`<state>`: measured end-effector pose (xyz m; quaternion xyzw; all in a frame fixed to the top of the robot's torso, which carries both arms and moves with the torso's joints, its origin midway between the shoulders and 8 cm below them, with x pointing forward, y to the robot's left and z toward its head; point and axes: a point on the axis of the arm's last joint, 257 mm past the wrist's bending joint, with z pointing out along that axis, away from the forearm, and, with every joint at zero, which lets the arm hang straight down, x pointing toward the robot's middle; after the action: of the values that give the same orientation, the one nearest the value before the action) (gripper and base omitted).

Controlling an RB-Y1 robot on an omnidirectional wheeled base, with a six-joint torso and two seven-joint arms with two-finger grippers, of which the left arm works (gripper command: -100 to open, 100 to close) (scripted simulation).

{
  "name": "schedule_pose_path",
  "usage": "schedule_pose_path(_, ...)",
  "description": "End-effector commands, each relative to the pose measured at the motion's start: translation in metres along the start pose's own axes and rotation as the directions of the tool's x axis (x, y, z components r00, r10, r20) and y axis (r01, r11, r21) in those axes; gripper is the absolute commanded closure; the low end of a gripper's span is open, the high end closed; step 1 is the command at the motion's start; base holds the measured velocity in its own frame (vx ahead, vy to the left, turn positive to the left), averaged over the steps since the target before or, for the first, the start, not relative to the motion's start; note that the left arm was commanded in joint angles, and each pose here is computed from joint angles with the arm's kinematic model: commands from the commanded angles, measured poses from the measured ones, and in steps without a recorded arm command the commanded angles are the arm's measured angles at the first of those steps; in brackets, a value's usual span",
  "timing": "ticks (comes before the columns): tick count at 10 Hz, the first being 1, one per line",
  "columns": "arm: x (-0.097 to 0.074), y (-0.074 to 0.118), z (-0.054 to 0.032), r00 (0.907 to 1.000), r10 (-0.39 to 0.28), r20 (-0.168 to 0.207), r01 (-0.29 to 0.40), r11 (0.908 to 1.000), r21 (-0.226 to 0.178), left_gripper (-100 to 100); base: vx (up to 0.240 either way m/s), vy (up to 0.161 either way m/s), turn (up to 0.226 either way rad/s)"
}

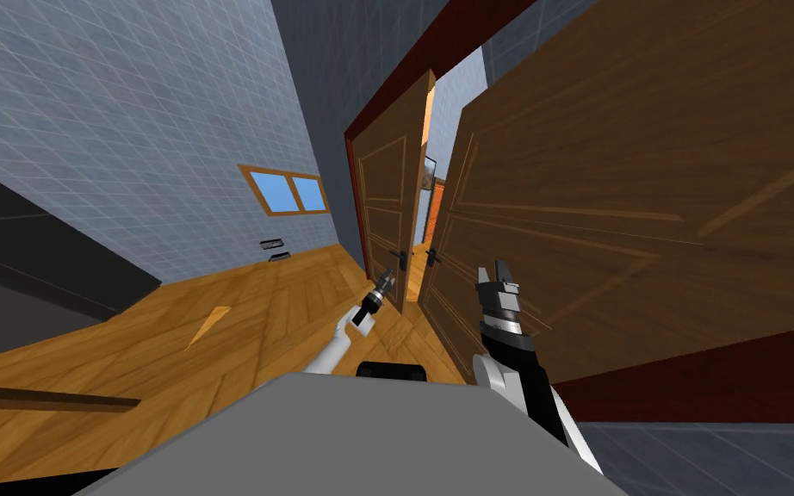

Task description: Push the door open

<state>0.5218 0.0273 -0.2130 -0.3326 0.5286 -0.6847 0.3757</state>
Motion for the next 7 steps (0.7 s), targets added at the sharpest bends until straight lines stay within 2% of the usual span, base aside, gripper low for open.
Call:
schedule_pose_path(1, 0.006, 0.008, 0.0029, 0.9999, -0.001, -0.017, 0.001, 0.9999, -0.016, -100, 0.071, 0.093, -0.033)
schedule_pose_path(7, 0.022, 0.034, 0.0133, 0.9974, -0.002, -0.072, -0.003, 0.9972, -0.075, -100, 0.081, 0.086, -0.028)
